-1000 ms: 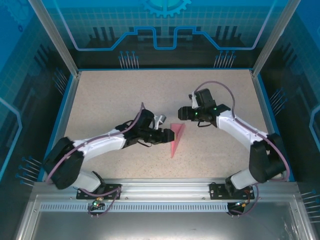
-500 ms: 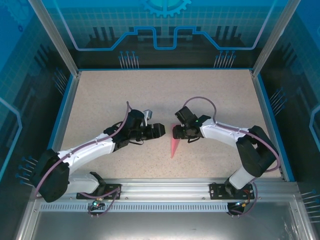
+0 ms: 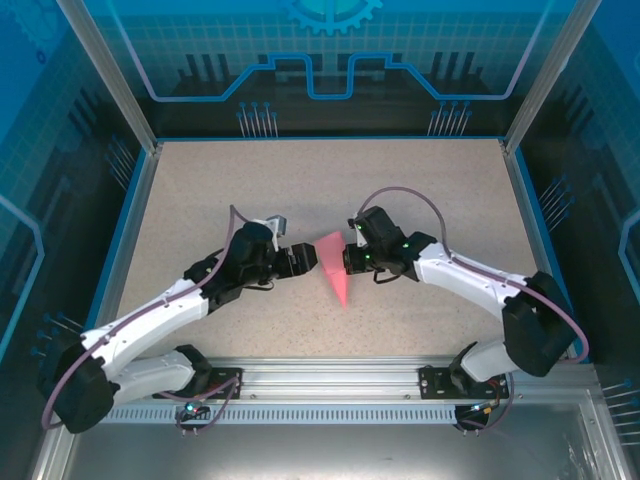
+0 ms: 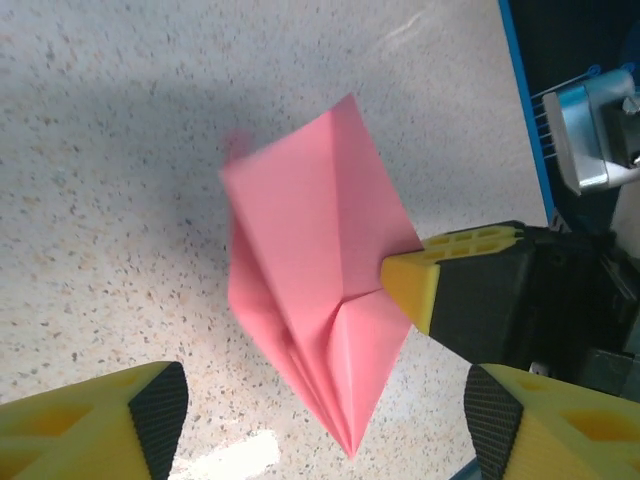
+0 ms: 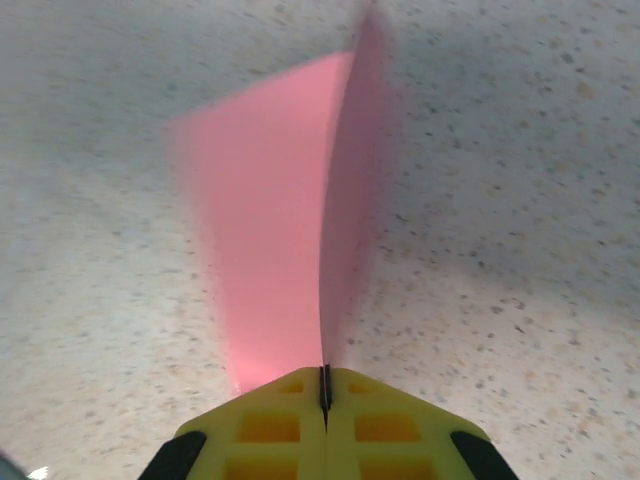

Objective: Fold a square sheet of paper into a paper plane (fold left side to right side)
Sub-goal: Place the paper plane at the center of the table.

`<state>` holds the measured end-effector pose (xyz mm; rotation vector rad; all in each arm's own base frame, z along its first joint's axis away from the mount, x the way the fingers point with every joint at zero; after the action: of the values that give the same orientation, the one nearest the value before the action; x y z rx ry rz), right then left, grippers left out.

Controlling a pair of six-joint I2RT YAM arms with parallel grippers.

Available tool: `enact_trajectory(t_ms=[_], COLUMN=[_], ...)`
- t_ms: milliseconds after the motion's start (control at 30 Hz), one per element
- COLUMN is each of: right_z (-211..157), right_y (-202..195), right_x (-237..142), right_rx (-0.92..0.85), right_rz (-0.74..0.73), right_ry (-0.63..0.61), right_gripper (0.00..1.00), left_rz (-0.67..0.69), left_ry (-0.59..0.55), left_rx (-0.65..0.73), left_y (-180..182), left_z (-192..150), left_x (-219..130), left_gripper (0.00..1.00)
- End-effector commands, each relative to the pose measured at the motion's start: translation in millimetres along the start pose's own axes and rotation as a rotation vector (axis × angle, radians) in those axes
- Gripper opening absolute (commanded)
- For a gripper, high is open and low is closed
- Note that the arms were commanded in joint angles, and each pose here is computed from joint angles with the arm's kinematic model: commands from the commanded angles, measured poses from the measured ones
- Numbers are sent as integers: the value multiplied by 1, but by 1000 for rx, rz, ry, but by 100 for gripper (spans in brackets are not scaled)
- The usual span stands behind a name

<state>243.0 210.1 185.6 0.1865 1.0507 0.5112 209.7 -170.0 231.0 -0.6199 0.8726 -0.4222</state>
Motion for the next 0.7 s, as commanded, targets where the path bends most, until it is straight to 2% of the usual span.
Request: enact_trajectory(t_ms=[0, 233, 333, 500, 667], right_z=[-18, -44, -47, -45, -38], right_y=[-20, -77, -88, -96, -90], right_x=[16, 37, 30, 12, -7], right_rx=[44, 157, 149, 110, 66], right_rz=[89, 0, -75, -223, -315], right_ry=[52, 111, 115, 126, 149], right_gripper=[0, 5, 18, 33, 40], left_rz=[67, 76, 70, 65, 63], left_ry=[-33, -15, -4, 2, 11], left_rx=[26, 22, 21, 21, 23], left_y=[10, 10, 8, 6, 5], left_z=[-1, -1, 0, 1, 2], left_x=[-8, -3, 0, 3, 6], left_gripper=[78, 79, 80, 80, 80])
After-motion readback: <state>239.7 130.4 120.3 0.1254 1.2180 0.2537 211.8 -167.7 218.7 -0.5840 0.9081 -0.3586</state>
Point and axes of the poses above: each hand's point on the last joint's axis, 136 mm out from that joint toward the fingers, its own x axis out along the fingers, its own y axis along the line the jaws close on, z = x × y, the point moved 9 cm from there along -x, back along the fingers, and after that the axes turned 2 degrees about -x, right-handed, at the moved point
